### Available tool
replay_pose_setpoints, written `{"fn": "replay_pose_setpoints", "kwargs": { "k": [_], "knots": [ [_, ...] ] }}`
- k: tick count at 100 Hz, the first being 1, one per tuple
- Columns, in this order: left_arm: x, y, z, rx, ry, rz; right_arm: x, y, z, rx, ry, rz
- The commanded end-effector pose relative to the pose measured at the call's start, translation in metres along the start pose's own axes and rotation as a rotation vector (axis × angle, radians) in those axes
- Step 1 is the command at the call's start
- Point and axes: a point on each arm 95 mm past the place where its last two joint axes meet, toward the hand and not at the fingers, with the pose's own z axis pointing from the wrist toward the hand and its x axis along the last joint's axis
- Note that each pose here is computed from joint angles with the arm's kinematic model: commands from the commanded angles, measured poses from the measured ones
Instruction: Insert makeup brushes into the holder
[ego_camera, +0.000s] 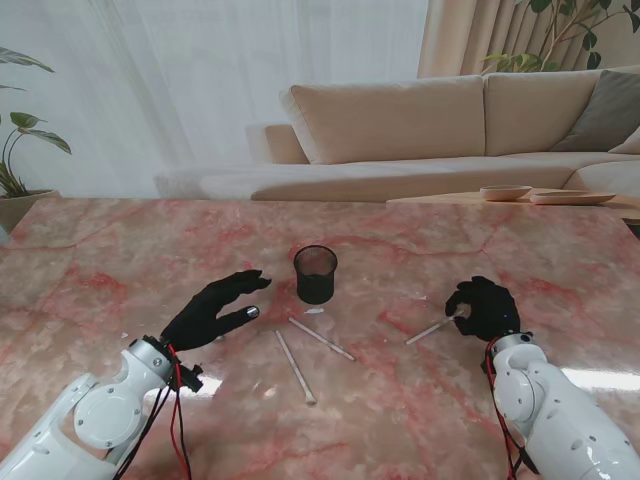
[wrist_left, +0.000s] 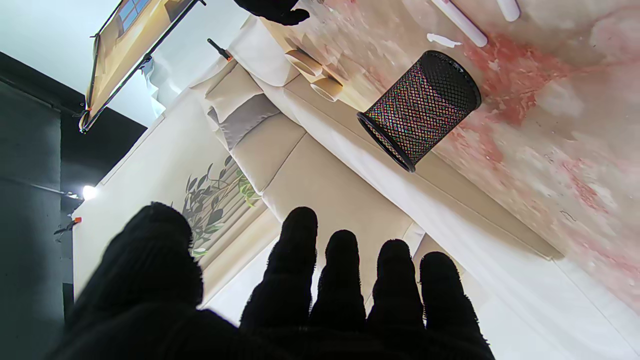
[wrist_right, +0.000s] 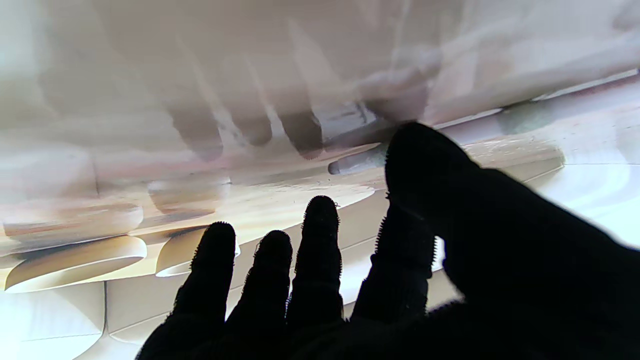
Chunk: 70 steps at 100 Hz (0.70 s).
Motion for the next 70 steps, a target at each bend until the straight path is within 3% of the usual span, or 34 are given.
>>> {"fn": "replay_pose_setpoints", "kwargs": {
  "k": [1,70],
  "knots": [
    [-0.0022,0.0032,-0.003,-0.005,-0.011,-0.005,-0.0121,-0.0408,-0.0223,0.12,-0.05,-0.01],
    [-0.0021,0.004,-0.0026,-0.013,-0.008,-0.004,-0.0201,-0.0389,-0.0267,0.096,-0.075,-0.016]
  ]
}}
